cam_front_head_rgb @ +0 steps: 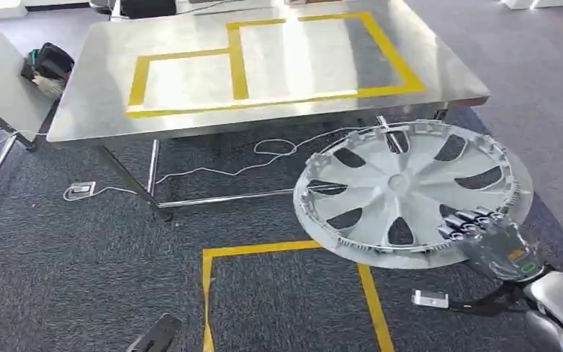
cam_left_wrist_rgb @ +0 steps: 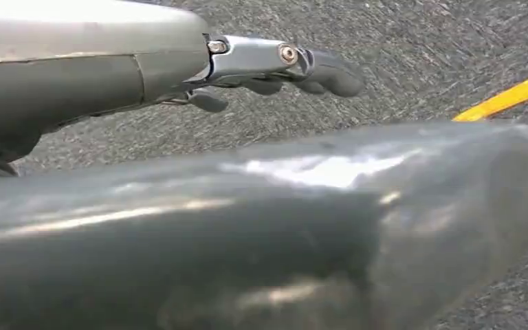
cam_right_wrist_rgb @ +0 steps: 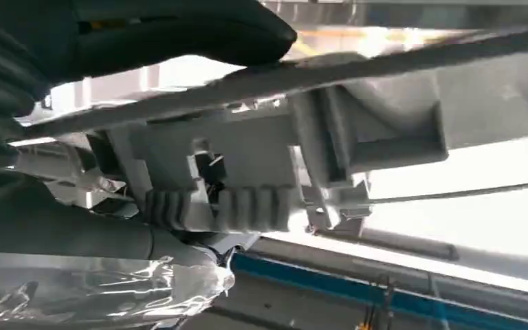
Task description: Take the parts from the cabinet and place them on the table.
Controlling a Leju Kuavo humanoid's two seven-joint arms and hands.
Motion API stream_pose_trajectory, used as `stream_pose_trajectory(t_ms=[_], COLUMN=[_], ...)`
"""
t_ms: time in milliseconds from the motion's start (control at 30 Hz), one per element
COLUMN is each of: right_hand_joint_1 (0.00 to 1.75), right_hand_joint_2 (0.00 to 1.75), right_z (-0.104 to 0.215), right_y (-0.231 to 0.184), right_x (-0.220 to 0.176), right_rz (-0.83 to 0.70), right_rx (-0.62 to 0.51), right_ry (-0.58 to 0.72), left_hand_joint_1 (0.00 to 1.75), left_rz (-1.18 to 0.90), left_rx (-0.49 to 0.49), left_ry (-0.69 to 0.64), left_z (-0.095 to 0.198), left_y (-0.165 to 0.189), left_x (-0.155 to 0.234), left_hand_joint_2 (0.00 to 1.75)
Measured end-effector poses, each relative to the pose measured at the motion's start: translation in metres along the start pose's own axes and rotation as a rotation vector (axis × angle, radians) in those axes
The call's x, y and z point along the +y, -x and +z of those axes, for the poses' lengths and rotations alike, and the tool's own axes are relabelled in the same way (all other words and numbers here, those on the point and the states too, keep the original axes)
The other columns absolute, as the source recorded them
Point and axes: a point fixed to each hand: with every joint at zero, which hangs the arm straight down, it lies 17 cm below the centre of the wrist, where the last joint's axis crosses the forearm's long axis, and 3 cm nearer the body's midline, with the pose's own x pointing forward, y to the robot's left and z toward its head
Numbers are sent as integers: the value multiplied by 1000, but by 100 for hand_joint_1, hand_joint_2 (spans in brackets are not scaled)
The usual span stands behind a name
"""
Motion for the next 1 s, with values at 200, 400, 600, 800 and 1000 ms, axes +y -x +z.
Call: stream_pose_trajectory(t_ms=[200, 400, 600, 800, 1000], right_hand_joint_1=[175, 175, 175, 175, 175], right_hand_joint_2=[175, 175, 175, 175, 175], right_z=[4, 9, 13, 15, 22], right_y=[-3, -10, -13, -13, -14], right_x=[4, 10, 17, 19, 20], right_rz=[-8, -24, -31, -32, -37], right_rx=[1, -1, -2, 0, 11], right_ry=[-12, -31, -49, -57, -67], left_hand_joint_1=[0, 0, 0, 0, 0], left_rz=[-1, -4, -1, 3, 23], left_rx=[10, 40, 43, 62, 59], left_ry=[5, 13, 12, 21, -30], left_z=[4, 13, 16, 22, 16], left_y=[7, 24, 26, 35, 32], left_x=[-4, -8, -11, -17, -3], left_hand_joint_2=[0, 0, 0, 0, 0])
